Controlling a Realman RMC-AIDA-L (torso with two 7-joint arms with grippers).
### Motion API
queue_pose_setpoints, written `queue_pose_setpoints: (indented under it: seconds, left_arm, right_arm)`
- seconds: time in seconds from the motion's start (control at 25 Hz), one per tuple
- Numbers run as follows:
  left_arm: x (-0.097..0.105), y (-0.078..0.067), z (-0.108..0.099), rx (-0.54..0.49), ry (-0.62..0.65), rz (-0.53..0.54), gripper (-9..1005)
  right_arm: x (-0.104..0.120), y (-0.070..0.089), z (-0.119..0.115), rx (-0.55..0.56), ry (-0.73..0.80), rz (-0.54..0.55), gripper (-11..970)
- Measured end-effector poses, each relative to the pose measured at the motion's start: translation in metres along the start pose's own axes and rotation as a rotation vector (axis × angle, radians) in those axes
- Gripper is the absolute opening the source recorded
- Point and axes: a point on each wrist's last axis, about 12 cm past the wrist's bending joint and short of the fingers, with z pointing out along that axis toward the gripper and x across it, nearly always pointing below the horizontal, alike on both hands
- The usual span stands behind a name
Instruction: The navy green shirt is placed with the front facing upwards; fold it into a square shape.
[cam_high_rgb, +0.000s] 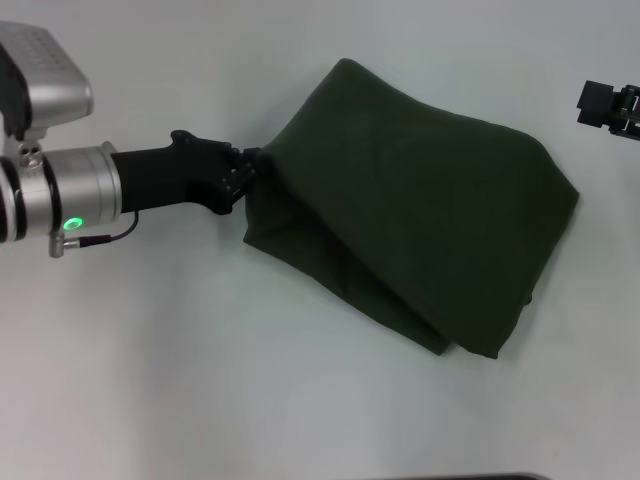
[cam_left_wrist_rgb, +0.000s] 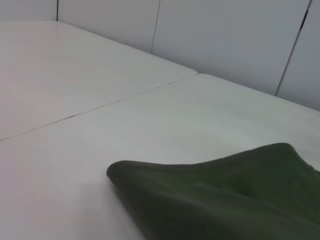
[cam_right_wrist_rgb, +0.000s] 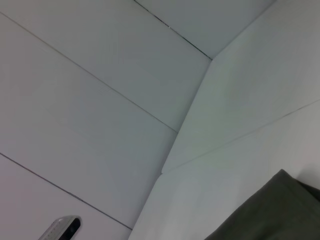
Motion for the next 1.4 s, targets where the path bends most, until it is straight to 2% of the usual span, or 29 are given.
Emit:
queue_pose_setpoints:
  seconds: [0.36,0.76,1.04,1.4]
  left_arm:
    - [0.015,-0.012,-0.025,0.032,-0.035,-0.021,79]
    - [0.033,-0.024,-0.038,0.056,-0.051,-0.078,80]
    - [0.043,-0.038,-0.049,0.151,-0.055,-0.092,81]
    - [0.057,-0.034,-0.062,0.092,-0.061,-0.124,83]
  right_arm:
    - [-0.004,0.001,0.002,-0.004,0.003,-0.007,749]
    - [-0.010,0.003,0.010,-0.015,0.035,-0.026,748]
    - [-0.011,0.004,0.014,-0.016,0.059,-0.031,749]
    - [-0.011,0.004,0.015,-0.016,0.062,-0.031,749]
